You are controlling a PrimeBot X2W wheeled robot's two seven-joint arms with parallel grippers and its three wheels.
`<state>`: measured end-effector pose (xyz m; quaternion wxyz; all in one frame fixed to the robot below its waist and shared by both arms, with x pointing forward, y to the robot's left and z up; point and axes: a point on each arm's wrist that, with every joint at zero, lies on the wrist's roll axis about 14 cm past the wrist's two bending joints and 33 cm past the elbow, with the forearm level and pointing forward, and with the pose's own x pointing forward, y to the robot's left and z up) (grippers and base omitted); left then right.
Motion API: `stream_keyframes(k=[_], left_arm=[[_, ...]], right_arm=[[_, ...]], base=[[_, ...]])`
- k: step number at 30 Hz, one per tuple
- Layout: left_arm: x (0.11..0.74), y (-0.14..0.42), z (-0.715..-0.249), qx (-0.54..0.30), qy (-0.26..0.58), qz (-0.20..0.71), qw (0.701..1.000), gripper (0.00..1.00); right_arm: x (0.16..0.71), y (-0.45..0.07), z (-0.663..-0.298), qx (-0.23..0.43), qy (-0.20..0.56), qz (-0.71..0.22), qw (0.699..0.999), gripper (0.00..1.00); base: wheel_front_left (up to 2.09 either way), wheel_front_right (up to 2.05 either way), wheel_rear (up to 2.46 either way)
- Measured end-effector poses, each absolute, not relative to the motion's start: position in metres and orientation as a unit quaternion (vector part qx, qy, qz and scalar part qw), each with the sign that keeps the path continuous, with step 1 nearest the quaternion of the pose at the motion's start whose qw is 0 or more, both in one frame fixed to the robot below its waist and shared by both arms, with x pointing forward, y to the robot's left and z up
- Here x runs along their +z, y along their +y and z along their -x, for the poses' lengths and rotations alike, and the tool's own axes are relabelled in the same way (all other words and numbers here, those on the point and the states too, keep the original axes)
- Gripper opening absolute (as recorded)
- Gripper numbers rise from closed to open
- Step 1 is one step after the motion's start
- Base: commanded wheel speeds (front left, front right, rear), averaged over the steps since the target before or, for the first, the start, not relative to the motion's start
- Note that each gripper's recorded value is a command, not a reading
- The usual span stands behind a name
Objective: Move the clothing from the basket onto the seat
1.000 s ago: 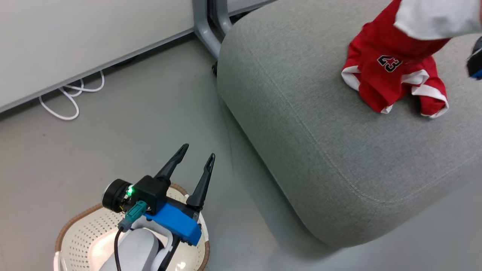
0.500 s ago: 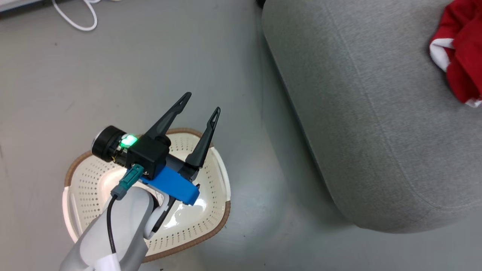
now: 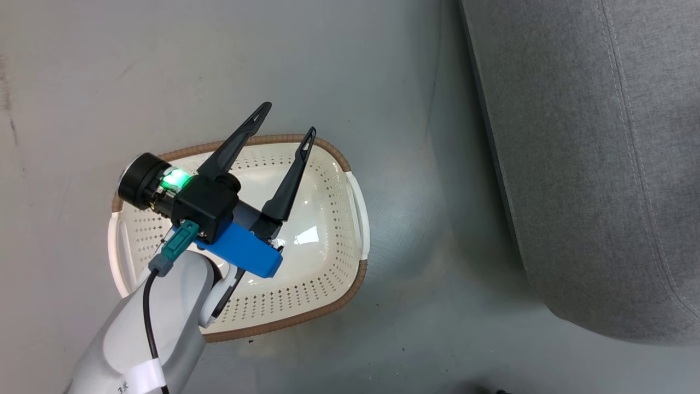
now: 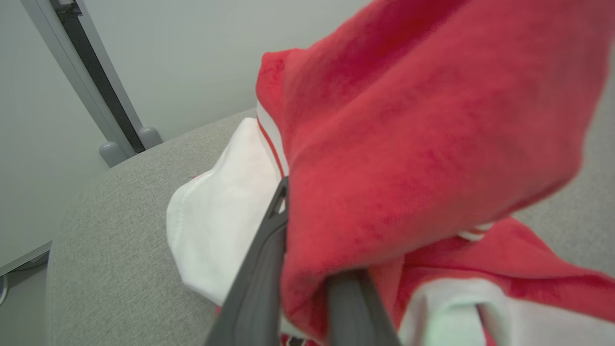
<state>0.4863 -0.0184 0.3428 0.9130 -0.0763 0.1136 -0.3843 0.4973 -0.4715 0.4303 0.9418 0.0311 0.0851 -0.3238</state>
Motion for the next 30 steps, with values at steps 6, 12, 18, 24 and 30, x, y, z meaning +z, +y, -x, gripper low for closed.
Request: stream_keyframes(k=[6, 12, 18, 24, 30], left_arm=[[0.345, -0.019, -0.488, -0.384, 0.109, 0.076, 0.914, 1.00], [0.351, -0.023, -0.488, -0.386, 0.105, 0.078, 0.913, 1.00], [0.356, -0.024, -0.489, -0.386, 0.101, 0.079, 0.914, 1.00], [0.363, -0.024, -0.490, -0.383, 0.095, 0.079, 0.915, 1.00], [0.378, -0.024, -0.485, -0.373, 0.091, 0.092, 0.919, 1.00]], right_arm=[[0.427, -0.473, -0.496, -0.320, 0.099, -0.011, 0.942, 0.26], [0.428, -0.474, -0.493, -0.321, 0.103, -0.007, 0.942, 1.00], [0.431, -0.474, -0.493, -0.318, 0.100, -0.005, 0.943, 1.00], [0.434, -0.470, -0.493, -0.310, 0.098, -0.004, 0.946, 1.00], [0.442, -0.460, -0.490, -0.290, 0.090, 0.005, 0.953, 1.00]], base=[[0.00, 0.00, 0.00], [0.00, 0.00, 0.00], [0.00, 0.00, 0.00], [0.00, 0.00, 0.00], [0.00, 0.00, 0.00]])
